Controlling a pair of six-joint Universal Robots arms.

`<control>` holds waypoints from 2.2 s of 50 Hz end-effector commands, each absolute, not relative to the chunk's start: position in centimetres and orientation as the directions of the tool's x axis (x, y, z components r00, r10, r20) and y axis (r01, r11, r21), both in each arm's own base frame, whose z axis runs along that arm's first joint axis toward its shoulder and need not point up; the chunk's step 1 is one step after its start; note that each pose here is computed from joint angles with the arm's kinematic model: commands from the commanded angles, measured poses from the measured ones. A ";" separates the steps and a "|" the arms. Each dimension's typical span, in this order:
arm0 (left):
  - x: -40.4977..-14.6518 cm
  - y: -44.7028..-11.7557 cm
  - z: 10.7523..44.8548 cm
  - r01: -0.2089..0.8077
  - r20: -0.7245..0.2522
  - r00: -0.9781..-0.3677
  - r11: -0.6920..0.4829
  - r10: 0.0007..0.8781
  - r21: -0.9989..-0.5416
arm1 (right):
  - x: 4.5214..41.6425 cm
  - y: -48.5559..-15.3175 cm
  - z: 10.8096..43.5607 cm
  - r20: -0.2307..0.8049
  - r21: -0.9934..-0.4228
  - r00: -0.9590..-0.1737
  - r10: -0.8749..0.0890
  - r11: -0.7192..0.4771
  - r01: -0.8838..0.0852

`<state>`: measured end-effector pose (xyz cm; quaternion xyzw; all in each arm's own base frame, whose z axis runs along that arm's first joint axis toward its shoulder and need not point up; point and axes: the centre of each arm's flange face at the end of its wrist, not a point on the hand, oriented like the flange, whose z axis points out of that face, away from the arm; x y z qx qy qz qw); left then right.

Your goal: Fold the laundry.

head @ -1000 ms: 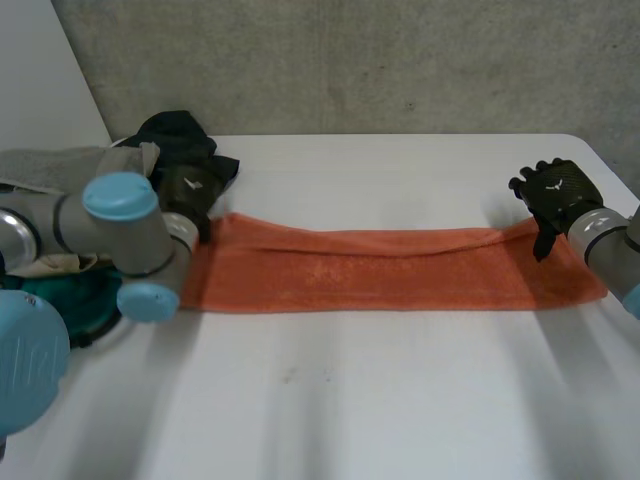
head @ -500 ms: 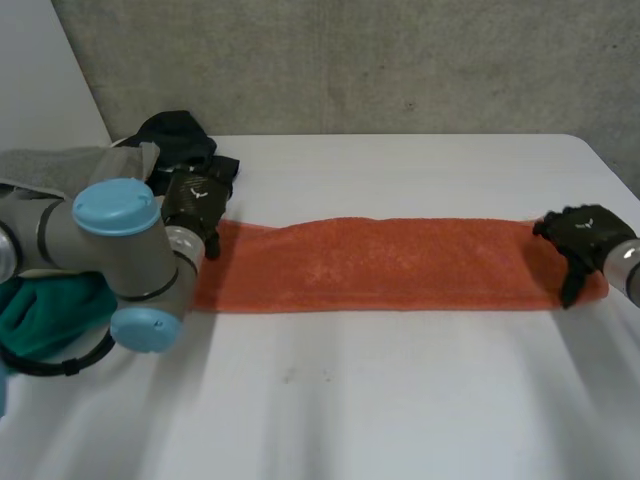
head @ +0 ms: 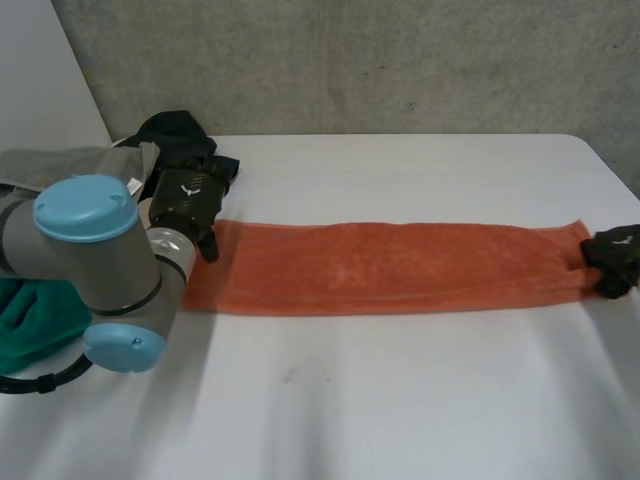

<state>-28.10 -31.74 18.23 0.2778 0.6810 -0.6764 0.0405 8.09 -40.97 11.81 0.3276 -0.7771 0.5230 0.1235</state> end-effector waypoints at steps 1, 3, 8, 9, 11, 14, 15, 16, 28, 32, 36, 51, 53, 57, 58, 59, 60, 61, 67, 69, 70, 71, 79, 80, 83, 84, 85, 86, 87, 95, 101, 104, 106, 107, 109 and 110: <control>-27.4 -31.1 20.0 0.421 -0.428 -0.851 -0.091 0.304 -0.903 | 2.3 -42.1 13.9 0.691 -0.616 -0.677 -0.253 0.285 -0.735; -27.2 -30.9 20.6 0.417 -0.427 -0.854 -0.100 0.298 -0.904 | 1.9 -42.3 14.7 0.741 -0.570 -0.628 -0.238 0.272 -0.775; -26.9 -30.3 21.1 0.405 -0.417 -0.860 -0.102 0.295 -0.909 | 4.0 -43.0 16.3 0.784 -0.557 -0.583 -0.212 0.173 -0.812; -26.9 -30.3 21.3 0.403 -0.415 -0.861 -0.104 0.294 -0.909 | 5.3 -43.1 16.9 0.791 -0.562 -0.576 -0.205 0.129 -0.817; -26.8 -30.1 21.5 0.392 -0.405 -0.866 -0.105 0.294 -0.914 | 9.5 -42.9 18.9 0.807 -0.571 -0.561 -0.183 -0.003 -0.821; -26.7 -29.8 21.8 0.375 -0.389 -0.873 -0.103 0.294 -0.921 | 15.9 -41.6 21.8 0.824 -0.566 -0.542 -0.163 -0.214 -0.796; -26.6 -29.7 21.9 0.373 -0.386 -0.874 -0.103 0.294 -0.922 | 17.6 -41.1 22.3 0.827 -0.561 -0.536 -0.167 -0.269 -0.783; -26.6 -29.6 22.1 0.369 -0.383 -0.876 -0.104 0.293 -0.924 | 19.3 -40.4 22.6 0.830 -0.557 -0.529 -0.178 -0.322 -0.765; -25.5 -29.0 21.7 0.354 -0.358 -0.888 -0.067 0.288 -0.933 | 40.0 -27.8 17.2 0.826 -0.561 -0.276 -0.492 -0.767 -0.312; -25.3 -28.6 21.0 0.362 -0.360 -0.884 -0.048 0.299 -0.931 | 42.3 -25.5 12.3 0.803 -0.596 -0.191 -0.565 -0.749 -0.290; -25.5 -28.4 20.8 0.365 -0.360 -0.882 -0.043 0.305 -0.930 | 42.7 -25.1 10.9 0.792 -0.609 -0.184 -0.582 -0.732 -0.304; -30.0 -28.2 23.2 0.302 -0.350 -0.844 -0.180 0.407 -0.936 | 33.3 -29.6 20.6 0.390 -0.920 -0.636 -0.665 -0.251 -0.301; -31.8 -27.6 22.4 0.297 -0.352 -0.816 -0.190 0.459 -0.936 | 31.3 -30.2 19.1 0.336 -0.931 -0.663 -0.669 -0.132 -0.339; -33.8 -27.2 20.2 0.321 -0.369 -0.761 -0.185 0.534 -0.929 | 28.3 -30.3 16.9 0.296 -0.912 -0.687 -0.664 0.017 -0.410; -34.0 -27.1 19.5 0.332 -0.373 -0.750 -0.177 0.547 -0.927 | 27.9 -30.2 16.5 0.290 -0.907 -0.690 -0.664 0.039 -0.419; -34.1 -27.2 19.1 0.341 -0.375 -0.744 -0.167 0.553 -0.925 | 27.0 -30.1 15.7 0.280 -0.896 -0.695 -0.662 0.079 -0.437; -34.2 -27.2 18.0 0.368 -0.383 -0.729 -0.148 0.566 -0.918 | 26.7 -30.1 15.5 0.282 -0.893 -0.697 -0.659 0.085 -0.441; -34.4 -27.1 17.7 0.380 -0.388 -0.721 -0.141 0.574 -0.914 | 26.4 -30.1 15.2 0.281 -0.889 -0.700 -0.656 0.096 -0.447; -34.6 -27.2 14.6 0.481 -0.445 -0.671 -0.109 0.593 -0.870 | 25.2 -29.8 13.8 0.270 -0.875 -0.713 -0.647 0.144 -0.462; -34.6 -27.3 14.0 0.501 -0.462 -0.660 -0.111 0.593 -0.858 | 25.1 -29.8 13.5 0.269 -0.875 -0.716 -0.644 0.147 -0.460; -34.6 -27.4 13.5 0.515 -0.472 -0.652 -0.110 0.593 -0.850 | 25.0 -29.9 13.2 0.267 -0.878 -0.720 -0.640 0.147 -0.456; -34.5 -27.5 13.1 0.525 -0.476 -0.650 -0.104 0.592 -0.845 | 25.0 -30.0 13.1 0.266 -0.879 -0.721 -0.639 0.146 -0.454; -33.7 -27.3 12.6 0.563 -0.490 -0.677 -0.044 0.549 -0.826 | 24.1 -31.4 12.1 0.378 -0.841 -0.736 -0.561 0.125 -0.527; -33.6 -27.1 13.1 0.559 -0.490 -0.679 -0.047 0.546 -0.828 | 23.8 -31.5 12.1 0.411 -0.824 -0.731 -0.544 0.121 -0.554; -33.0 -26.3 15.8 0.533 -0.483 -0.698 -0.067 0.529 -0.843 | 22.8 -32.2 13.1 0.557 -0.745 -0.679 -0.478 0.074 -0.663; -32.7 -25.9 16.7 0.519 -0.475 -0.708 -0.071 0.523 -0.852 | 22.4 -32.6 13.9 0.630 -0.696 -0.634 -0.448 0.037 -0.717; -32.5 -25.8 17.2 0.510 -0.470 -0.714 -0.073 0.519 -0.857 | 22.3 -32.6 14.2 0.665 -0.667 -0.605 -0.438 0.017 -0.745; -32.3 -25.6 17.7 0.500 -0.462 -0.721 -0.074 0.516 -0.863 | 22.4 -32.6 14.7 0.702 -0.635 -0.570 -0.428 -0.012 -0.773; -32.2 -25.5 18.0 0.493 -0.457 -0.726 -0.074 0.513 -0.867 | 22.4 -32.8 15.1 0.735 -0.604 -0.537 -0.415 -0.041 -0.796; -30.6 -25.0 19.9 0.433 -0.400 -0.777 -0.050 0.487 -0.900 | 32.5 -28.7 18.2 0.866 -0.492 -0.338 -0.368 -0.514 -0.702; -29.7 -25.4 19.5 0.439 -0.398 -0.788 -0.023 0.471 -0.898 | 37.8 -21.6 13.9 0.832 -0.530 -0.146 -0.536 -0.688 -0.496; -29.6 -25.5 19.4 0.441 -0.398 -0.790 -0.019 0.467 -0.897 | 38.3 -20.4 13.3 0.819 -0.545 -0.115 -0.562 -0.699 -0.464; -29.5 -25.7 19.5 0.439 -0.397 -0.792 -0.019 0.464 -0.898 | 38.2 -20.3 13.6 0.806 -0.565 -0.132 -0.577 -0.685 -0.459; -29.5 -25.8 19.6 0.437 -0.397 -0.794 -0.022 0.461 -0.899 | 38.2 -20.2 13.6 0.791 -0.586 -0.143 -0.594 -0.671 -0.455; -29.6 -26.0 19.9 0.428 -0.393 -0.798 -0.031 0.456 -0.903 | 38.0 -20.7 13.8 0.732 -0.661 -0.204 -0.650 -0.605 -0.444; -29.6 -26.1 20.0 0.424 -0.392 -0.800 -0.033 0.453 -0.905 | 37.7 -21.2 14.3 0.696 -0.702 -0.247 -0.674 -0.565 -0.435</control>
